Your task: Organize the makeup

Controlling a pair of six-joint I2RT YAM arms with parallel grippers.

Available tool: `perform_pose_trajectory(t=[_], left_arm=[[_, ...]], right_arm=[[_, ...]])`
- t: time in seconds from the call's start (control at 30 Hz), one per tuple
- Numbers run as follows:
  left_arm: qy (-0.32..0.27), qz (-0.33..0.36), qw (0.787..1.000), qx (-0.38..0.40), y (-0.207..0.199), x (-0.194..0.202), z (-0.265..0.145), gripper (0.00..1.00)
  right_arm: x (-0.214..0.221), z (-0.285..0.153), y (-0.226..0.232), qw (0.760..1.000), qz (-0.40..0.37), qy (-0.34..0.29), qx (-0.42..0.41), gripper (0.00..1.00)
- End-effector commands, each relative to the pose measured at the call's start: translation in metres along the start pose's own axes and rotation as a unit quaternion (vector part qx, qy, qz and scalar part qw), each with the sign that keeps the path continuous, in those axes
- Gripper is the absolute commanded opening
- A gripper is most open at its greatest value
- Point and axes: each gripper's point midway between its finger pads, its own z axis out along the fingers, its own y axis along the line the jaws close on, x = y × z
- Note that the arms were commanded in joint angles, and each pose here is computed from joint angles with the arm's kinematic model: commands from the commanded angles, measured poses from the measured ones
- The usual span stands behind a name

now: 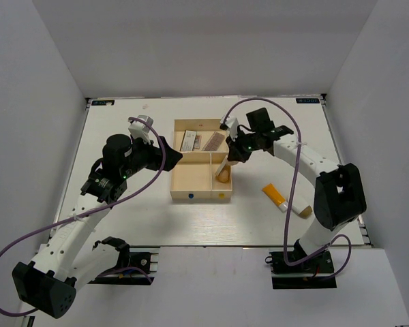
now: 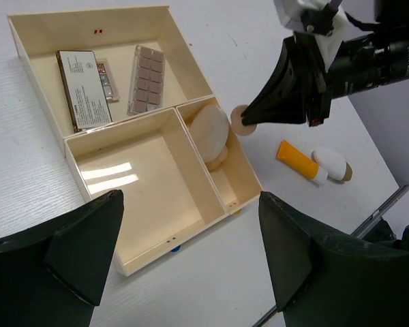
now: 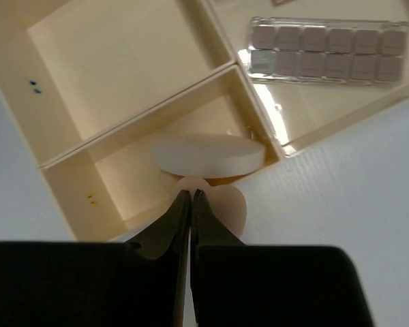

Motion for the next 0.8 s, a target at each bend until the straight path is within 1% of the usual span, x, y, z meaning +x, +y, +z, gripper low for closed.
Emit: perform_pose_trajectory(t=[0.0,0.2,0.3,0.4,0.43,0.5,0.53,0.6,0.77], left_arm=[[-0.005,0.004,1.000,0.008,-0.003,-0.001,-0.002,0.90],[-0.007,0.005,1.000,0.009,-0.004,-0.002,-0.002,0.89],[-0.005,0.005,1.000,0.010,-0.004,-0.001,-0.002,0.89],[-0.005,0.005,1.000,0.008,-0.003,-0.001,-0.001,0.89],[-0.004,0.005,1.000,0.007,-0.003,0.000,-0.001,0.90],[-0.002,0.004,1.000,0.007,-0.003,0.001,-0.001,0.89],[-0.005,0.006,1.000,0.007,-0.003,-0.001,-0.001,0.90],[-0.004,0.006,1.000,0.007,-0.003,0.000,-0.001,0.90],[-0.003,0.005,1.000,0.009,-0.003,0.000,-0.001,0.89]], right_arm=[[-0.004,0.003,0.032,0.997,-0.008,-0.005,-0.075,0.00],[-0.006,0.000,0.060,0.990,-0.022,-0.010,-0.137,0.00],[0.000,0.005,0.069,0.988,-0.024,0.003,-0.153,0.00],[0.015,0.020,0.069,0.987,-0.016,0.031,-0.154,0.00],[0.018,0.023,0.069,0.987,-0.015,0.038,-0.154,0.01],[0.023,0.029,0.069,0.987,-0.016,0.050,-0.153,0.11],[0.022,0.030,0.070,0.987,-0.019,0.051,-0.151,0.21],[0.017,0.027,0.071,0.988,-0.026,0.045,-0.147,0.28],[0.001,0.014,0.074,0.989,-0.040,0.021,-0.140,0.33]])
